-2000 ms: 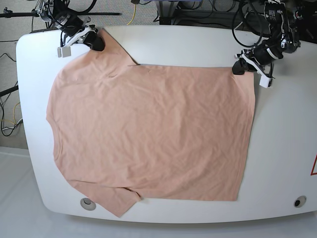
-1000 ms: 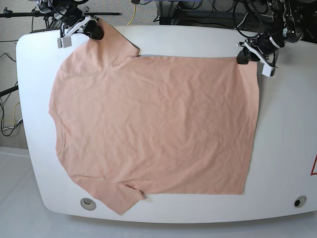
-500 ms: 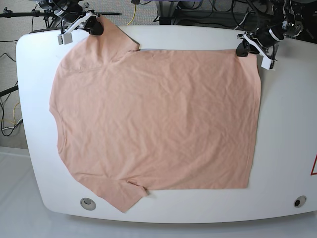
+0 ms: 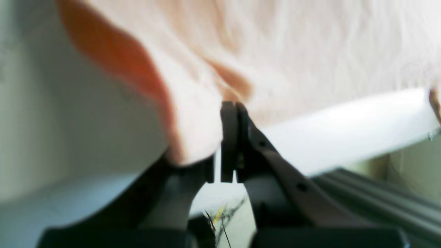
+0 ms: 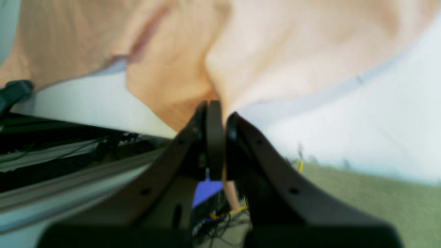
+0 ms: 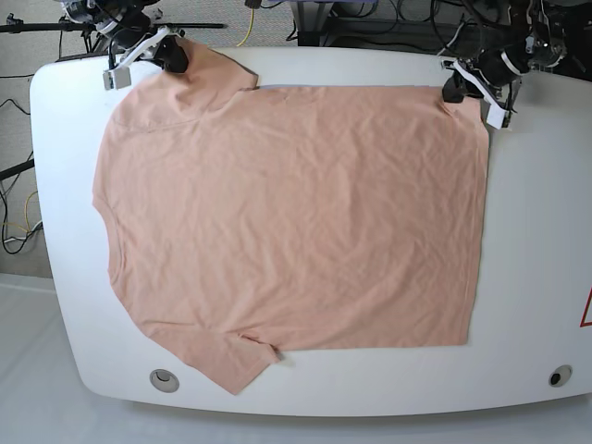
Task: Fold the T-shirt properly
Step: 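Pull both held shoulder corners back to straighten the shirt, then fold the shoulder edge over onto the shirt body with both grippers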
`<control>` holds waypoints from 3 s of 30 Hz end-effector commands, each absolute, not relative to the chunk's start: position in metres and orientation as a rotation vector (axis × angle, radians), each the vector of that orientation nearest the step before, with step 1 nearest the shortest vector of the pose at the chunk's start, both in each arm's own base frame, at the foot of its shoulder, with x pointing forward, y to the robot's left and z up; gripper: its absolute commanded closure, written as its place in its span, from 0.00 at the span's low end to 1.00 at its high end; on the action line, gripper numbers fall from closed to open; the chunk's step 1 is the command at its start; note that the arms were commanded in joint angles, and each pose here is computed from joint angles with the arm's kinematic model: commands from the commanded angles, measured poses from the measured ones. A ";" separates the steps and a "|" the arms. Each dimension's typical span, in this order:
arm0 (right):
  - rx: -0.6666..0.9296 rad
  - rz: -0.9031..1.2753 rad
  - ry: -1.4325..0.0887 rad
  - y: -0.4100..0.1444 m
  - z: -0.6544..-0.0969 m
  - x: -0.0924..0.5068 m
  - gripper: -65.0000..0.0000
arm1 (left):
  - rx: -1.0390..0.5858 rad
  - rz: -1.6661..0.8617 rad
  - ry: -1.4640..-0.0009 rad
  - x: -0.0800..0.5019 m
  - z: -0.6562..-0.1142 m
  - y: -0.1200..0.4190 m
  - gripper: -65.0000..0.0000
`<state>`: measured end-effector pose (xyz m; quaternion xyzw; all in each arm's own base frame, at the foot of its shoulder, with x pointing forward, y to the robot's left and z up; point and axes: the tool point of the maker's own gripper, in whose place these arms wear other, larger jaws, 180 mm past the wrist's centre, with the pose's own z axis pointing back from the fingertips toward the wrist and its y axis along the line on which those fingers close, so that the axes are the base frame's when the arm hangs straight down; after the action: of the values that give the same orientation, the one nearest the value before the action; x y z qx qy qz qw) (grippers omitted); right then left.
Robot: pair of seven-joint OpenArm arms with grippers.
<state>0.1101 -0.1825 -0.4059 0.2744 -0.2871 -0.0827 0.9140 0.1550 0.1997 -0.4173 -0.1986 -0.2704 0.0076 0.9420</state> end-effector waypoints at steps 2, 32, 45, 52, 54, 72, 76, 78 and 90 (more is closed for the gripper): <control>0.589 -0.158 -0.663 -0.183 -0.391 0.126 1.00 | -0.400 0.014 -0.604 0.169 -0.407 0.206 1.00; 0.585 -0.089 -0.847 -0.197 -0.363 0.211 1.00 | -0.423 -0.018 -0.811 0.270 -0.366 0.202 1.00; 0.644 -0.178 -0.834 -0.205 -0.383 0.234 1.00 | -0.428 0.025 -0.816 0.292 -0.372 0.212 1.00; 0.657 -0.195 -0.855 -0.214 -0.382 0.260 1.00 | -0.428 0.042 -0.831 0.302 -0.373 0.217 1.00; 0.662 -0.200 -0.860 -0.215 -0.382 0.265 1.00 | -0.430 0.049 -0.832 0.304 -0.374 0.218 1.00; 0.694 -0.212 -0.928 -0.224 -0.366 0.319 1.00 | -0.479 0.153 -0.832 0.341 -0.386 0.224 1.00; 0.694 -0.211 -0.931 -0.225 -0.364 0.323 1.00 | -0.477 0.158 -0.839 0.345 -0.386 0.225 1.00; 0.686 -0.205 -0.920 -0.227 -0.367 0.322 1.00 | -0.477 0.146 -0.862 0.348 -0.381 0.224 1.00; 0.672 -0.178 -0.915 -0.225 -0.365 0.330 1.00 | -0.463 0.137 -0.885 0.355 -0.374 0.227 1.00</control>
<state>0.3169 -0.2170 -0.3837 0.3223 -0.4038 -0.0970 0.8507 0.3420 0.2198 -0.3933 -0.2259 -0.3928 0.0713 0.8886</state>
